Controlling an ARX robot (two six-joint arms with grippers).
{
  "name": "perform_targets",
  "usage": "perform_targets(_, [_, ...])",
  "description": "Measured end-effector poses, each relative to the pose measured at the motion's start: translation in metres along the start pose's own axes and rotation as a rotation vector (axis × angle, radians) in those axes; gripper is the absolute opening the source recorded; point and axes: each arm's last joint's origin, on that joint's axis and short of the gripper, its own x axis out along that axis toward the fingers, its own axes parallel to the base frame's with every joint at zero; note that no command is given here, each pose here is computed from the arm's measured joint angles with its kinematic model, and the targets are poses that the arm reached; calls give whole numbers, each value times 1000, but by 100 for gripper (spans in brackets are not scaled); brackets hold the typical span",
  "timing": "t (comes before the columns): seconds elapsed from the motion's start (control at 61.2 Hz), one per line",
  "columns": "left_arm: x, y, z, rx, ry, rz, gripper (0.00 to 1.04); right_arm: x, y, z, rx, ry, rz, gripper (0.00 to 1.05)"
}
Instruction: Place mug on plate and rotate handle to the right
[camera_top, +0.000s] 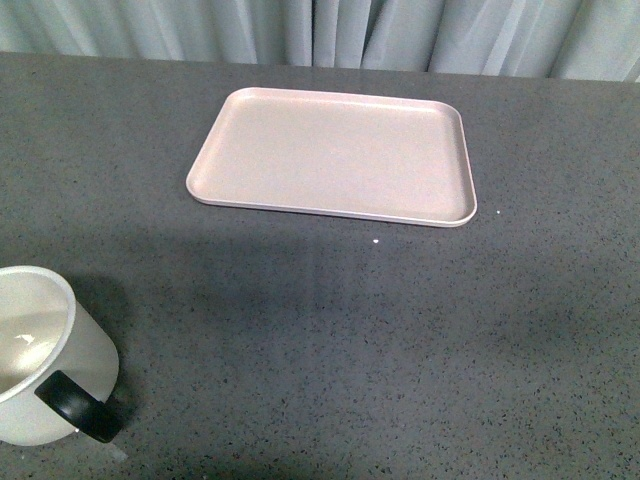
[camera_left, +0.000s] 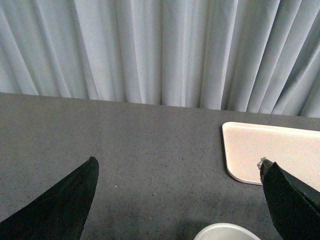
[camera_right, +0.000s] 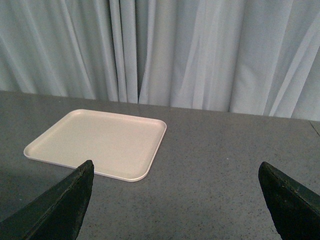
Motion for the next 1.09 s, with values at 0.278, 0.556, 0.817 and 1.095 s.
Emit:
perform_targets(0.278, [0, 0, 0, 0, 0, 0, 95, 0, 0, 0, 0, 0, 0, 95])
perform_targets(0.556, [1, 0, 2, -122, 337, 83, 95, 0, 0, 0, 0, 0, -2, 96])
perform_targets(0.817, [49, 4, 8, -214, 761, 195, 95, 0, 0, 0, 0, 0, 0, 96])
perform_targets(1.095, [93, 4, 5, -119, 845, 153, 95, 0, 0, 0, 0, 0, 0, 96])
